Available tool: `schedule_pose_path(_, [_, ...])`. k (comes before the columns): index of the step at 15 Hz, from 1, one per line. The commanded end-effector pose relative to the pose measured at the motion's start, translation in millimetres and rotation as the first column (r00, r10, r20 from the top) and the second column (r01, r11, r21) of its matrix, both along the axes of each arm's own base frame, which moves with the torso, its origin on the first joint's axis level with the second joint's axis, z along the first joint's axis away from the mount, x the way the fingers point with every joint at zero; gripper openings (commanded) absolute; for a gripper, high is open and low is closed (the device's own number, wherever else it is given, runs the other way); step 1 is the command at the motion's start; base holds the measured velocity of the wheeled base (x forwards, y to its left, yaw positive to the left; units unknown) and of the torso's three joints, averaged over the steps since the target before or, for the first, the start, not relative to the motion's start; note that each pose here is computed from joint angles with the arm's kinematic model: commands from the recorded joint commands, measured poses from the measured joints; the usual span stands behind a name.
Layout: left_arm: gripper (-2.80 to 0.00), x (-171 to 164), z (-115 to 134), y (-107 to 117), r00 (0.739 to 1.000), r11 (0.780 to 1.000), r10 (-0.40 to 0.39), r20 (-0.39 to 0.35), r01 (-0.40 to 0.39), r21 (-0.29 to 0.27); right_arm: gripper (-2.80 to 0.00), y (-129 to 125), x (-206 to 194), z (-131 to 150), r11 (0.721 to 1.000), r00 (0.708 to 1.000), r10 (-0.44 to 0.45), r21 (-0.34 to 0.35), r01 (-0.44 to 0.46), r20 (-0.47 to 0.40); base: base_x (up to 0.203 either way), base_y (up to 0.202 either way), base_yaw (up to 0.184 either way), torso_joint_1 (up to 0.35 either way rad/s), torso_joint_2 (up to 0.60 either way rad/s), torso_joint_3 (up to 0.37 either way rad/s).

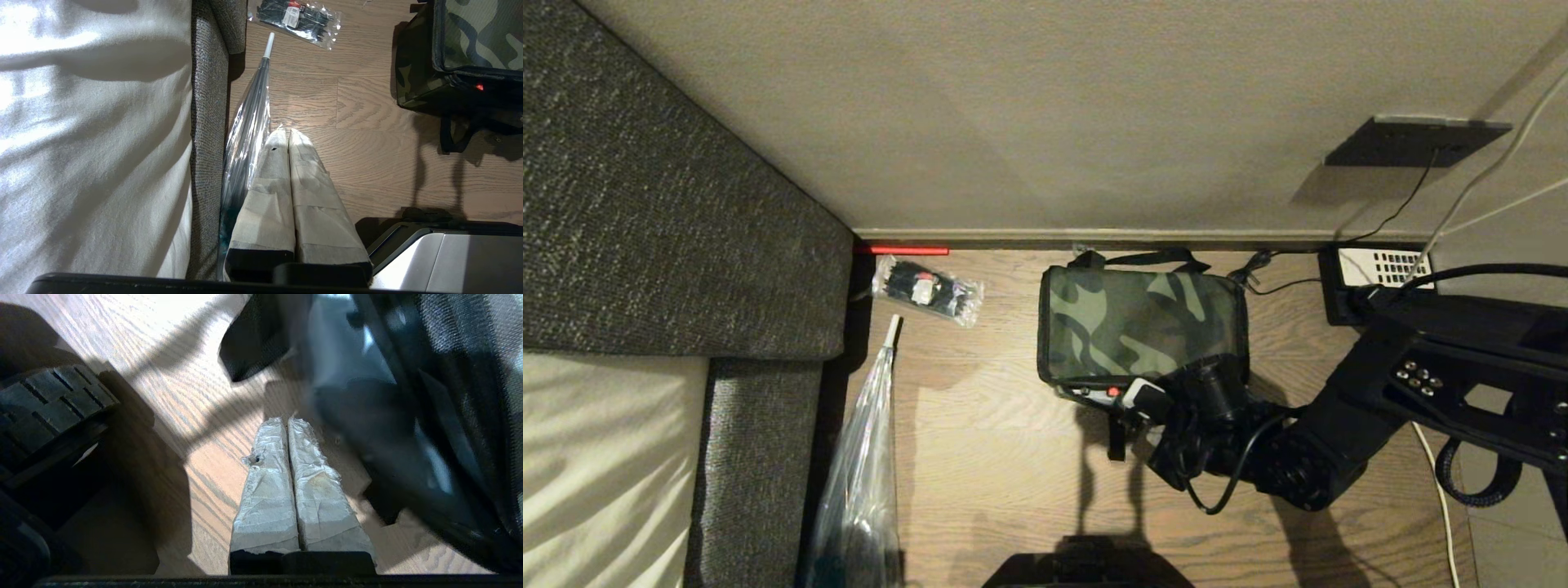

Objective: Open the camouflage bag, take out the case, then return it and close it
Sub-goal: Open the top of the storage box

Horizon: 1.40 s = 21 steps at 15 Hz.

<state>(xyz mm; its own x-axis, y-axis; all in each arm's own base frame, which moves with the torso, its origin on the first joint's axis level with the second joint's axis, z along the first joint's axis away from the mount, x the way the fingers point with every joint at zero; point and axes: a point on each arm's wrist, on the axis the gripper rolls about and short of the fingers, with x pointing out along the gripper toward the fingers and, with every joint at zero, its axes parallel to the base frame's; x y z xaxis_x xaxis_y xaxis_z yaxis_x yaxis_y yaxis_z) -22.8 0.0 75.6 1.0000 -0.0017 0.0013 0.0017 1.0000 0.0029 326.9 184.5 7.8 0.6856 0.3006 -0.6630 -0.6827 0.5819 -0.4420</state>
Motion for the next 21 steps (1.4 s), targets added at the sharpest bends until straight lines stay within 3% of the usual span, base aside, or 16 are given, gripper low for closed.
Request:
schedule_pose_path(1, [-2.8, 0.0, 0.0, 0.0, 1.0, 1.0, 0.0, 0.0, 0.0, 0.0, -2.8, 2.1, 3.6, 10.3, 0.999, 0.999, -0.01, 0.033, 0.009, 0.033, 0.0, 0.0, 0.0, 0.0, 0.0, 0.0])
schedule_pose_path(4, [-2.8, 0.0, 0.0, 0.0, 1.0, 1.0, 0.0, 0.0, 0.0, 0.0, -2.8, 1.4, 2.5, 27.2, 0.998, 0.998, -0.023, 0.064, 0.019, 0.062, 0.0, 0.0, 0.0, 0.0, 0.0, 0.0])
schedule_pose_path(9, [-2.8, 0.0, 0.0, 0.0, 1.0, 1.0, 0.0, 0.0, 0.0, 0.0, -2.8, -8.1, -13.3, 19.9, 0.998, 1.0, -0.026, 0.052, 0.025, 0.015, 0.0, 0.0, 0.0, 0.0, 0.0, 0.0])
schedule_pose_path(14, [-2.8, 0.0, 0.0, 0.0, 1.0, 1.0, 0.0, 0.0, 0.0, 0.0, -2.8, -9.0, -13.7, 59.8, 0.989, 0.993, -0.057, 0.145, 0.043, 0.099, 0.0, 0.0, 0.0, 0.0, 0.0, 0.0])
schedule_pose_path(17, [-2.8, 0.0, 0.0, 0.0, 1.0, 1.0, 0.0, 0.0, 0.0, 0.0, -2.8, -34.7, -4.3, 77.0, 0.958, 0.977, -0.187, 0.237, 0.159, 0.1, 0.0, 0.0, 0.0, 0.0, 0.0, 0.0])
schedule_pose_path(19, [-2.8, 0.0, 0.0, 0.0, 1.0, 1.0, 0.0, 0.0, 0.0, 0.0, -2.8, -63.5, 7.5, 82.1, 0.904, 0.944, -0.324, 0.316, 0.288, 0.068, 0.0, 0.0, 0.0, 0.0, 0.0, 0.0])
schedule_pose_path(20, [-2.8, 0.0, 0.0, 0.0, 1.0, 1.0, 0.0, 0.0, 0.0, 0.0, -0.41, -75.6, 12.1, 84.6, 0.873, 0.925, -0.378, 0.351, 0.338, 0.049, 0.0, 0.0, 0.0, 0.0, 0.0, 0.0])
schedule_pose_path(21, [-2.8, 0.0, 0.0, 0.0, 1.0, 1.0, 0.0, 0.0, 0.0, 0.0, 0.0, -88.0, 17.9, 87.3, 0.838, 0.904, -0.427, 0.389, 0.383, 0.029, 0.0, 0.0, 0.0, 0.0, 0.0, 0.0])
